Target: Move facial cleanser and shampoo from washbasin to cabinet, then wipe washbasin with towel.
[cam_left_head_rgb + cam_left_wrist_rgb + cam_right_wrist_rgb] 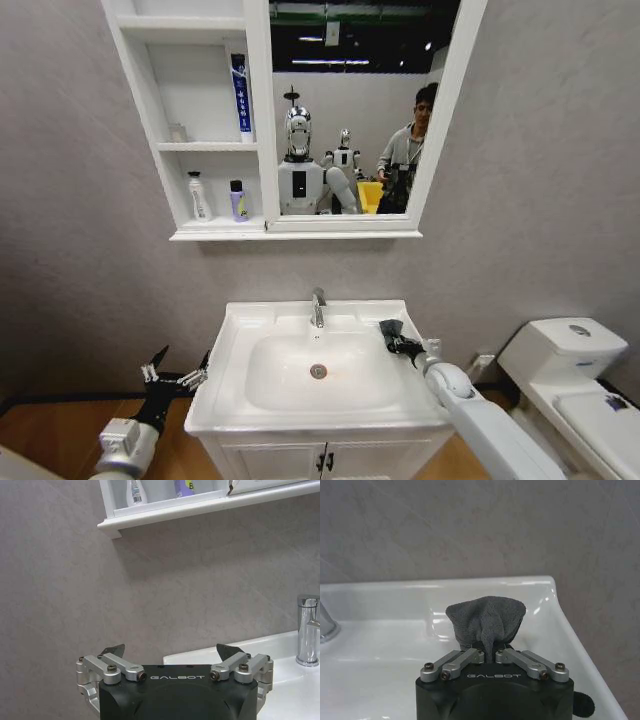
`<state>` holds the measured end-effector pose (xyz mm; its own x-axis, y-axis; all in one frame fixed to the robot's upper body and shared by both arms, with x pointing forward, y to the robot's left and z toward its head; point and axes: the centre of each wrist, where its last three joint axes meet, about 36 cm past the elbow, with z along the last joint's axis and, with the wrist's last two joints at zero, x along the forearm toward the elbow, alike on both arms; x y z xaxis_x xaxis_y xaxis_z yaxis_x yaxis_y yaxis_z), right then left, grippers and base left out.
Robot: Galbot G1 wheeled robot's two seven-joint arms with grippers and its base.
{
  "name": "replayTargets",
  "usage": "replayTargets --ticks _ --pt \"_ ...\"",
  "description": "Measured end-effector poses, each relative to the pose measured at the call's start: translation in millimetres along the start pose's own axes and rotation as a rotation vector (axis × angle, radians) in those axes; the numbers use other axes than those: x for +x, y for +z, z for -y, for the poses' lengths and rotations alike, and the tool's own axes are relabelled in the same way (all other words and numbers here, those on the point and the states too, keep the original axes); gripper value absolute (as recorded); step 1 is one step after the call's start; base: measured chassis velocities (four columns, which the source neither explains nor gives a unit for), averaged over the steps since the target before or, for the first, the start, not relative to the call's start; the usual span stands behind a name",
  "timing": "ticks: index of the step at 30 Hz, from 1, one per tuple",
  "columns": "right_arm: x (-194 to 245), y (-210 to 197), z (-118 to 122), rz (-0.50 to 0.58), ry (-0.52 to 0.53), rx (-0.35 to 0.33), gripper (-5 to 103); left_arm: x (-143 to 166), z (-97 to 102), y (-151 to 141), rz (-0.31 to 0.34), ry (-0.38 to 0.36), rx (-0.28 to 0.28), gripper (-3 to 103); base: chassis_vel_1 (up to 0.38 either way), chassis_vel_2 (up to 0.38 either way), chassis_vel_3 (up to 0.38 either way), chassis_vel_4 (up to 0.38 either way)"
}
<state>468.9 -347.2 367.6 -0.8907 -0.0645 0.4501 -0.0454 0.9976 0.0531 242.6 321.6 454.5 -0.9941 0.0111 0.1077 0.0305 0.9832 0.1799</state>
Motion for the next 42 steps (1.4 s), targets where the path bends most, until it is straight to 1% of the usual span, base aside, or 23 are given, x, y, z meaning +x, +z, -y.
replayTargets --ticks 1,2,4,5,6,7,8,10,11,16,20,23,26,27,30,32,33,35,36,37,39,40,42 --pt "0.0 0.0 0.0 0.0 0.0 0.0 4 0.0 0.0 0.0 0.0 0.0 0.0 100 0.0 0.0 0.0 0.0" --pt "10.3 -9.1 -13.0 0.013 -0.009 -0.006 4 0.0 0.0 0.0 0.0 0.0 0.0 100 0.0 0.0 0.0 0.0" --pt "32.4 -7.6 -50.0 -0.013 -0.051 -0.018 4 0.0 0.0 0.0 0.0 0.0 0.0 100 0.0 0.0 0.0 0.0" --pt "32.4 -7.6 -50.0 -0.013 -0.051 -0.018 4 0.0 0.0 0.0 0.0 0.0 0.0 100 0.0 0.0 0.0 0.0" --pt "39.0 -3.3 -63.1 -0.031 -0.069 -0.016 4 0.0 0.0 0.0 0.0 0.0 0.0 100 0.0 0.0 0.0 0.0" --pt "48.6 6.1 -88.2 -0.071 -0.086 -0.015 4 0.0 0.0 0.0 0.0 0.0 0.0 100 0.0 0.0 0.0 0.0" --pt "48.6 6.1 -88.2 -0.071 -0.086 -0.015 4 0.0 0.0 0.0 0.0 0.0 0.0 100 0.0 0.0 0.0 0.0" --pt "52.2 20.9 -117.8 -0.136 -0.08 -0.019 4 0.0 0.0 0.0 0.0 0.0 0.0 100 0.0 0.0 0.0 0.0" --pt "50.0 26.5 -125.2 -0.159 -0.073 -0.015 4 0.0 0.0 0.0 0.0 0.0 0.0 100 0.0 0.0 0.0 0.0" --pt "33.5 44.3 -130.6 -0.22 -0.04 0.012 4 0.0 0.0 0.0 0.0 0.0 0.0 100 0.0 0.0 0.0 0.0" --pt "21.1 53.9 -124.4 -0.256 -0.018 0.039 4 0.0 0.0 0.0 0.0 0.0 0.0 100 0.0 0.0 0.0 0.0" --pt "0.9 64.5 -109.9 -0.306 0.001 0.082 4 0.0 0.0 0.0 0.0 0.0 0.0 100 0.0 0.0 0.0 0.0" --pt "-8.6 68.8 -104.8 -0.329 0.009 0.091 4 0.0 0.0 0.0 0.0 0.0 0.0 100 0.0 0.0 0.0 0.0" --pt "-24.6 72.0 -104.2 -0.345 0.009 0.086 4 0.0 0.0 0.0 0.0 0.0 0.0 100 0.0 0.0 0.0 0.0" --pt "-37.7 75.5 -112.9 -0.36 -0.012 0.083 4 0.0 0.0 0.0 0.0 0.0 0.0 100 0.0 0.0 0.0 0.0" --pt "-47.7 83.7 -135.9 -0.378 -0.053 0.094 4 0.0 0.0 0.0 0.0 0.0 0.0 100 0.0 0.0 0.0 0.0" --pt "-47.7 83.7 -135.9 -0.378 -0.053 0.094 4 0.0 0.0 0.0 0.0 0.0 0.0 100 0.0 0.0 0.0 0.0" --pt "-57.1 87.9 -163.6 -0.392 -0.091 0.079 4 0.0 0.0 0.0 0.0 0.0 0.0 100 0.0 0.0 0.0 0.0" --pt "-57.1 87.9 -163.6 -0.392 -0.091 0.079 4 0.0 0.0 0.0 0.0 0.0 0.0 100 0.0 0.0 0.0 0.0" --pt "-63.5 88.9 -187.2 -0.404 -0.124 0.057 4 0.0 0.0 0.0 0.0 0.0 0.0 100 0.0 0.0 0.0 0.0" --pt "-69.1 90.6 -219.8 -0.421 -0.166 0.031 4 0.0 -0.1 0.0 0.0 0.0 0.0 100 0.0 0.0 0.0 0.0" --pt "-69.1 90.6 -219.8 -0.421 -0.166 0.031 4 0.0 -0.1 0.0 0.0 0.0 0.0 100 0.0 0.0 0.0 0.0" --pt "-71.3 90.6 -245.8 -0.431 -0.206 0.008 4 0.0 0.0 0.0 0.0 0.0 0.0 100 0.0 0.0 0.0 0.0"
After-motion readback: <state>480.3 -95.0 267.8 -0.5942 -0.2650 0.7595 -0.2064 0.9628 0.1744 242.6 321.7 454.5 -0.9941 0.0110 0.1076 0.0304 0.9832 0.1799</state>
